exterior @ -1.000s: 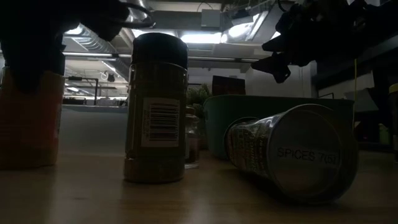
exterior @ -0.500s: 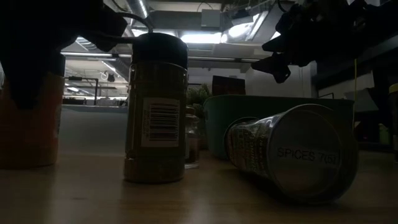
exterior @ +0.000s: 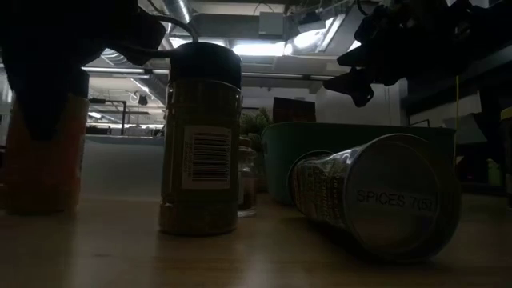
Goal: Sort spices by type
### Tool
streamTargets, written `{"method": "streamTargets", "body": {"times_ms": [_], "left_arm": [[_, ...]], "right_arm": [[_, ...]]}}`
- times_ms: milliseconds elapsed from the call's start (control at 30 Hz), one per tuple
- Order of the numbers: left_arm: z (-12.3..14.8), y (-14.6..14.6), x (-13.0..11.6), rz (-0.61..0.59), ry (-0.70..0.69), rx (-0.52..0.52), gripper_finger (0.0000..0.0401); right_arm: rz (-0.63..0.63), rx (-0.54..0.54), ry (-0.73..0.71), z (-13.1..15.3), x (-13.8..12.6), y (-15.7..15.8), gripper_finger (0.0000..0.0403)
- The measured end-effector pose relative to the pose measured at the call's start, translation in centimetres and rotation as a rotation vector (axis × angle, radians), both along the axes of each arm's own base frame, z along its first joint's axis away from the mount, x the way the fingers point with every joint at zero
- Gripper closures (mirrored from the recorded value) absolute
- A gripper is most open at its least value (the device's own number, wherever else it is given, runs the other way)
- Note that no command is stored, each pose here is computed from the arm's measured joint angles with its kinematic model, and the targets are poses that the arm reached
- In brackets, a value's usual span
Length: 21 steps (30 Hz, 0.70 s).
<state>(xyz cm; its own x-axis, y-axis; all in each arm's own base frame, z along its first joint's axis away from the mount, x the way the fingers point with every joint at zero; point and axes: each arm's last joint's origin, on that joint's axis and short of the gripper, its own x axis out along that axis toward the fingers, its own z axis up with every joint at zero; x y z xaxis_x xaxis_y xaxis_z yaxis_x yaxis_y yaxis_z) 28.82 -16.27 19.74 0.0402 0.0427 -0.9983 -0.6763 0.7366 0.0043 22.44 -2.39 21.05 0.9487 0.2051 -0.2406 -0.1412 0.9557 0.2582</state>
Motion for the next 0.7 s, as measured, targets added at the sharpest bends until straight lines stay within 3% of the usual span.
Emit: {"method": "streamTargets", "body": {"times_ms": [367,700], "left_arm": [[3.9,3.0,-0.1,0.000,-0.095,-0.044,0.0209],[10.2,9.0,-4.2,0.168,-0.137,-0.054,0.0209]], "right_arm": [[0.000,0.000,0.000,0.0,0.0,0.0,0.0130],[0.000,-0.001,0.000,0.0,0.0,0.0,0.0130]]}}
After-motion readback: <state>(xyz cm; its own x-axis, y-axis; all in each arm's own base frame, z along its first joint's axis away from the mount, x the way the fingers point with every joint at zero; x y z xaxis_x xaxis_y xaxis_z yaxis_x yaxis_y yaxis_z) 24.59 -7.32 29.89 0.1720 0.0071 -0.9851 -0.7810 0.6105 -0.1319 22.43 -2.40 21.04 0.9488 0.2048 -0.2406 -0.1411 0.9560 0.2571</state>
